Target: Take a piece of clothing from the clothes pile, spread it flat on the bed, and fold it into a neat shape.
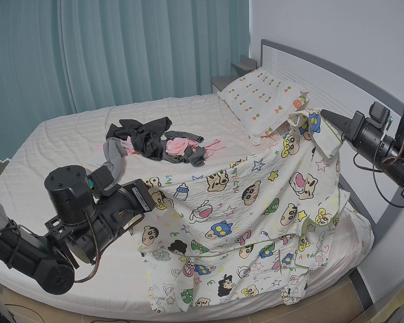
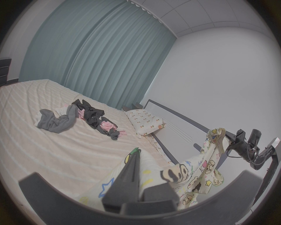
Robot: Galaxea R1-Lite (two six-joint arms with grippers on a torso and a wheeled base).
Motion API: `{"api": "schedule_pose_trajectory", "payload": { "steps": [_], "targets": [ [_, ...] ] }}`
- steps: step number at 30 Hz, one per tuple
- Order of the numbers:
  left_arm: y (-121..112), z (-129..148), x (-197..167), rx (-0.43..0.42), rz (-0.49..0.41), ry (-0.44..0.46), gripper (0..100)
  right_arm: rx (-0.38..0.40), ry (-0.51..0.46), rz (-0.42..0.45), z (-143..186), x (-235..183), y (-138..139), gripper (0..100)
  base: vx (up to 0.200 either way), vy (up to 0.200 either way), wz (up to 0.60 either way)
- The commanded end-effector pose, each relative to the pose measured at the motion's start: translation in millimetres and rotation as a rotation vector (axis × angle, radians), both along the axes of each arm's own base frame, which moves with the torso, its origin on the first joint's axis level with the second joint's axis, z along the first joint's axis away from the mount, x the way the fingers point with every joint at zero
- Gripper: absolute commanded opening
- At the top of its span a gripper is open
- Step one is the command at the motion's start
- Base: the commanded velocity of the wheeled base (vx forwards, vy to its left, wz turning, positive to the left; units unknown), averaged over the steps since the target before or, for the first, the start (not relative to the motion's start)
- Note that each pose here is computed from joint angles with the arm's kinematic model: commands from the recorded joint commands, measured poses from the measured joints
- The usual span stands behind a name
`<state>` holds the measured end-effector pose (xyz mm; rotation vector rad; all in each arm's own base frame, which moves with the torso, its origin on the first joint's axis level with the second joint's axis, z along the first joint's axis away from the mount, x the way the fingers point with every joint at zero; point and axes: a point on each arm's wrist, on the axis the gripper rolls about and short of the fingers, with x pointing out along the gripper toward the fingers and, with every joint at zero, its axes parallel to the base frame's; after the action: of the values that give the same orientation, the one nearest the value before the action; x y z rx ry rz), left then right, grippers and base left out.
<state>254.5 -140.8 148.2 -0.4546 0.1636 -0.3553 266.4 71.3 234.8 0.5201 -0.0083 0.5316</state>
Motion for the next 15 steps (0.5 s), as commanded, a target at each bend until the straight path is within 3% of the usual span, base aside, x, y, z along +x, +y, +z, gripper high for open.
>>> {"api": "schedule_pose_trajectory", "payload": {
  "steps": [1,10,15],
  "targets": [
    [-4.6,-12.8,19.7,0.017,0.014,0.027,0,-0.011,0.044,-0.002,-13.8,23.3,5.0,0,0.2,0.0,0.0],
    [-18.5,-31.8,55.4,0.043,0.028,0.072,0,-0.023,0.093,-0.044,-34.6,51.3,-2.1,0,0.2,0.0,0.0],
    [-27.5,-53.9,84.0,0.083,0.046,0.151,0,-0.032,0.141,-0.064,-64.4,77.0,-3.0,0,0.2,0.0,0.0]
  ]
}}
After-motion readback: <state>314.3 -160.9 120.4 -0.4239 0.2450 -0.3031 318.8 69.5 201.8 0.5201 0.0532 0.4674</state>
